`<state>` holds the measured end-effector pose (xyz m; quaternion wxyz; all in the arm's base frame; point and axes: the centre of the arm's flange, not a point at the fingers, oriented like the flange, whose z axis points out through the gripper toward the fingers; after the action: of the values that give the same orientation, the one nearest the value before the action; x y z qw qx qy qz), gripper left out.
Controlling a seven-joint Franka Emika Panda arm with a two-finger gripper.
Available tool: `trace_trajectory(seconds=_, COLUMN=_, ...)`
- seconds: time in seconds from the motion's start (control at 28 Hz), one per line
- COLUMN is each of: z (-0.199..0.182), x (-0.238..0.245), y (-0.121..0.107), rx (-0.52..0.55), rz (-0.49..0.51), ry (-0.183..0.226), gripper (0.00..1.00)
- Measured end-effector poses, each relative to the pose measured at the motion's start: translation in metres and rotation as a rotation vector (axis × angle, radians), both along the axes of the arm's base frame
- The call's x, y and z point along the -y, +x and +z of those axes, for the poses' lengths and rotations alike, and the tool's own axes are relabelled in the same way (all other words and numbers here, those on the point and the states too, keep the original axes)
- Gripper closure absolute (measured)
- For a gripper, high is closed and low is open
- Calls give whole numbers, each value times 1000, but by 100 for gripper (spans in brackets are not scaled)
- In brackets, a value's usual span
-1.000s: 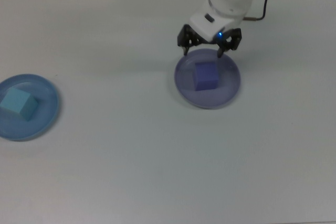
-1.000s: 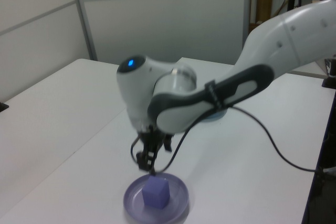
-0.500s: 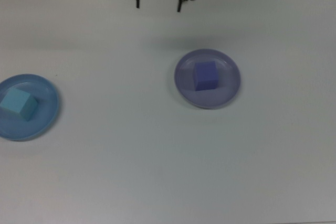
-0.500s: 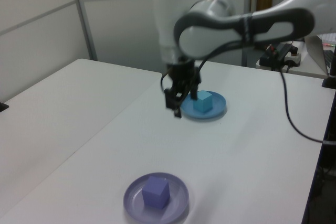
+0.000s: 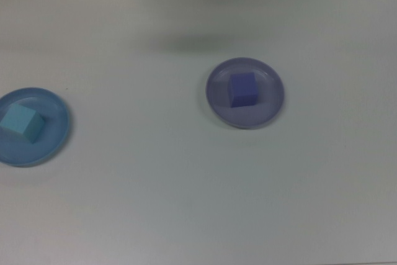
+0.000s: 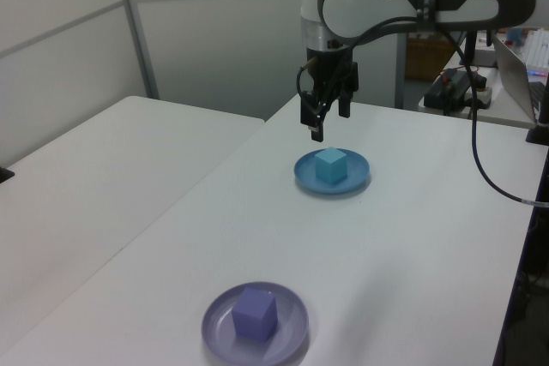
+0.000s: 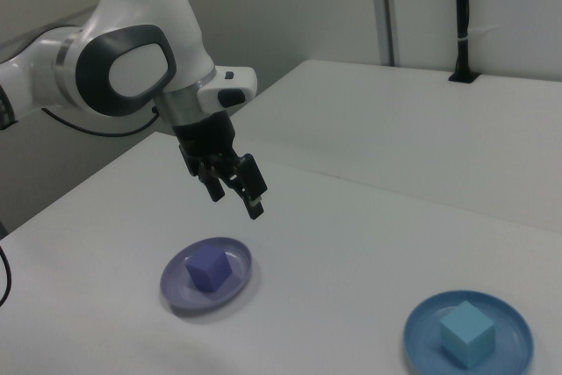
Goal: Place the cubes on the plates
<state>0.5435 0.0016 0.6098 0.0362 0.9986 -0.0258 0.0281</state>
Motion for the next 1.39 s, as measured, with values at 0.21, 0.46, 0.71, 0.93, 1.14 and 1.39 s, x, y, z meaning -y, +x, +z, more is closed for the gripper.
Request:
trace_trajectory(seconds=0.21, z=-3, x=-5, y=4, rx=-6, rz=1, ry=33, gripper=0)
trace_trajectory(seconds=0.46, z=-6, x=-4, y=8, rx=-10, rz=-7, ry=70, gripper=0)
trace_trajectory(seconds=0.71, z=-5, x=3, y=9, rx=-8, rz=31, ry=72, gripper=0)
trace_trajectory(seconds=0.93, z=-4, x=4, y=9, rx=-7, rz=32, ry=72, gripper=0)
trace_trajectory(seconds=1.14, z=-2, x=4, y=9, rx=-2, rz=32, ry=72, gripper=0)
trace_trajectory(seconds=1.39, z=-1, x=4, y=9, rx=0, rz=34, ry=71, gripper=0)
